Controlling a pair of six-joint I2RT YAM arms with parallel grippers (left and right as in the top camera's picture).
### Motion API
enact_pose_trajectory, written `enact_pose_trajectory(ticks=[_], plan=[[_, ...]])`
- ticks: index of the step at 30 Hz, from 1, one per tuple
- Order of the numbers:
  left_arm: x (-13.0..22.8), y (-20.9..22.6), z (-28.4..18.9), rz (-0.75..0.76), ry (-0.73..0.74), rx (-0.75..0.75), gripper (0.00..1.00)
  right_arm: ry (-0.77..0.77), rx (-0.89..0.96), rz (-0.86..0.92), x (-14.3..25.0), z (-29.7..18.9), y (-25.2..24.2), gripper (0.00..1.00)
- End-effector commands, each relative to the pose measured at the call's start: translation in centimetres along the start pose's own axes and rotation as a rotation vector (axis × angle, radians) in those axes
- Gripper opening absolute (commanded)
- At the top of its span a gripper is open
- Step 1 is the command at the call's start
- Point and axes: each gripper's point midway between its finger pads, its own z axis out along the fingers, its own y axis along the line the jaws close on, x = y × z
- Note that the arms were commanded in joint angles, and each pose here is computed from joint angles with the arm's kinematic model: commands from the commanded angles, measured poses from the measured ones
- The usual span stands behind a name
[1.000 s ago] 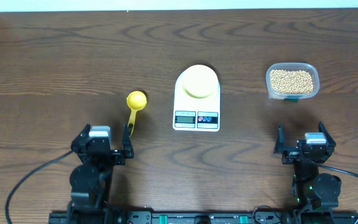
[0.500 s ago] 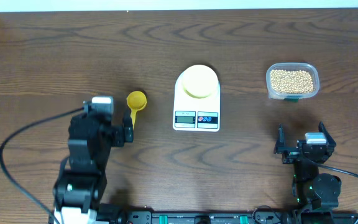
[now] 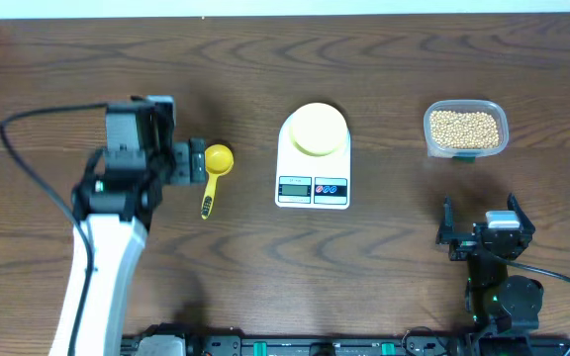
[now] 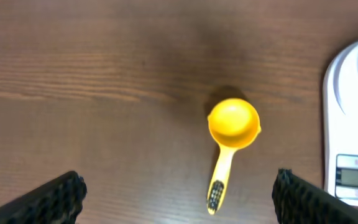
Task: Scoop item into bowl and weigh 50g on scale
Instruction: 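Move the left gripper over the yellow scoop's handle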
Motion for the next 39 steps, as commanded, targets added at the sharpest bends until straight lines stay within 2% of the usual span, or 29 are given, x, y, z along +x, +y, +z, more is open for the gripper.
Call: enact_pose_trajectory(ticks=[1,11,30,39], plan=[[-1.7,0.4,0.3,-0.01,0.02,-0.007,0.98,-0.002,0.001,-0.014,0.0,0.0,0.0,0.99],[-2.2,-0.8,3.1,0.048,0.178,0.052,0.98,-0.002,0.001,-0.014,0.0,0.0,0.0,0.99],[1.9,-0.1,10.5,0.026,0.401,0.045,0.97,-0.002,0.001,-0.014,0.0,0.0,0.0,0.99],[2.5,-0.5,11.3,0.005,0.43,0.044,0.97,-0.002,0.001,-0.014,0.0,0.0,0.0,0.99]])
